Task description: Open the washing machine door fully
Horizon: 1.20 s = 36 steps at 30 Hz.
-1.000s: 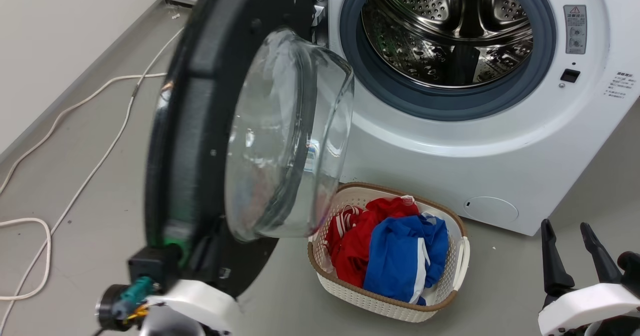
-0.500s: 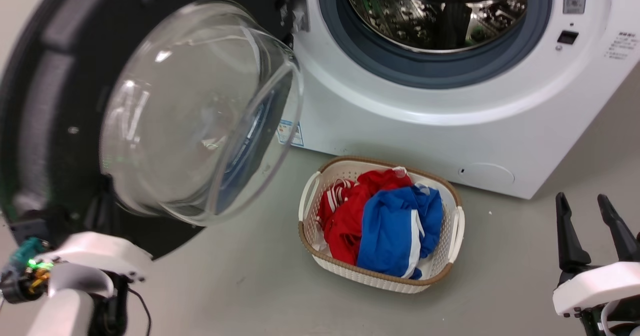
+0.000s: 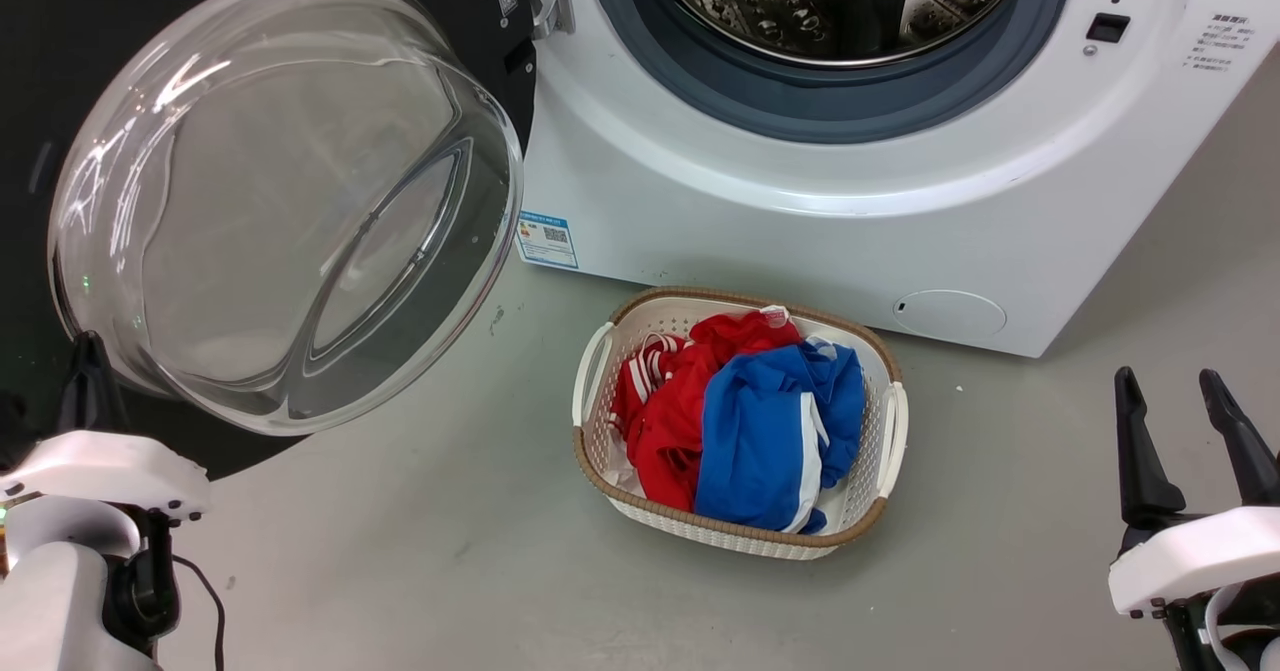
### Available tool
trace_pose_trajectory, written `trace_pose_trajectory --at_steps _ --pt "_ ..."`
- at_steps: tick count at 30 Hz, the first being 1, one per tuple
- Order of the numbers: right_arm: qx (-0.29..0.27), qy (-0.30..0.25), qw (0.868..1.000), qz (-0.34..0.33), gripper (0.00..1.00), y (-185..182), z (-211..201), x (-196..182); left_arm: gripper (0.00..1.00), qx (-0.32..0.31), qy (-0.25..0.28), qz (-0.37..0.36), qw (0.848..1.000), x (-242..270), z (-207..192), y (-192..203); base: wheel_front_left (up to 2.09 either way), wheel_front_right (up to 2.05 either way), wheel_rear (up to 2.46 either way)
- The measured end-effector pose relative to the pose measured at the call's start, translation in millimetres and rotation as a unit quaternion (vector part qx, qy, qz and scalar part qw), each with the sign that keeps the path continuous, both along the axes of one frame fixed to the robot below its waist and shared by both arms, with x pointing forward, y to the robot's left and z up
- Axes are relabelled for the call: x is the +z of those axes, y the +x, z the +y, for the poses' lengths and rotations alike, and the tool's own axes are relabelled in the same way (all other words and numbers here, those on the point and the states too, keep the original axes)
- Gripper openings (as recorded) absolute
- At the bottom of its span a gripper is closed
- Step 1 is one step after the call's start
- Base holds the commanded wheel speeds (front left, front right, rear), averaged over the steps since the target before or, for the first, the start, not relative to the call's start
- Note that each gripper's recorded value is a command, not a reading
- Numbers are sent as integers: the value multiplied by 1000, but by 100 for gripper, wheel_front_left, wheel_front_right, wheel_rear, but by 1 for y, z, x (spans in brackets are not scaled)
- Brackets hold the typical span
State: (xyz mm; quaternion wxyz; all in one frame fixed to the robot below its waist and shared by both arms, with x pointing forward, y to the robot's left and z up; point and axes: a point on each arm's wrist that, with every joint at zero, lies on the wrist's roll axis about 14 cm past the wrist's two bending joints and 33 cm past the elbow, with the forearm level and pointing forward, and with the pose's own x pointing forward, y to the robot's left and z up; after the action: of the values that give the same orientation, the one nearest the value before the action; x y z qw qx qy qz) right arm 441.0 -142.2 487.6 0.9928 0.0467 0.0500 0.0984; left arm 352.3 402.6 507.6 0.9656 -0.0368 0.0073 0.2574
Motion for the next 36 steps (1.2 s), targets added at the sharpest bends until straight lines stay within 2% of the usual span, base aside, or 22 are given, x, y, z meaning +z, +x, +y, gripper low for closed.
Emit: trace_pose_trajectory --at_steps 6,17,22,27,28,30,31,32,36 --pt "-2 4 1000 -9 100 -5 1 7 0 1 10 -11 1000 5 -6 -9 0 0 0" --pt "-4 15 999 -33 100 -36 4 26 0 -12 8 -41 999 10 -50 -68 0 0 0" --pt "-6 19 999 -47 100 -44 4 37 0 -49 -10 -53 997 16 -88 -79 0 0 0" --pt "-15 19 998 -54 100 -51 -3 41 0 -118 -9 -54 991 23 -133 -66 0 0 0" --pt "-17 18 998 -54 100 -52 -5 42 10 -132 -13 -51 990 22 -142 -62 0 0 0" --pt "-22 18 998 -54 100 -56 -9 42 48 -160 -18 -42 986 18 -160 -55 0 0 0" --pt "-26 16 998 -55 100 -58 -12 43 86 -174 -16 -42 984 19 -167 -49 0 0 0" --pt "-29 15 998 -55 100 -60 -14 43 100 -186 -16 -43 982 19 -173 -43 0 0 0" --pt "-48 11 997 -57 100 -67 -27 46 100 -233 -7 -35 972 15 -198 -23 0 0 0"
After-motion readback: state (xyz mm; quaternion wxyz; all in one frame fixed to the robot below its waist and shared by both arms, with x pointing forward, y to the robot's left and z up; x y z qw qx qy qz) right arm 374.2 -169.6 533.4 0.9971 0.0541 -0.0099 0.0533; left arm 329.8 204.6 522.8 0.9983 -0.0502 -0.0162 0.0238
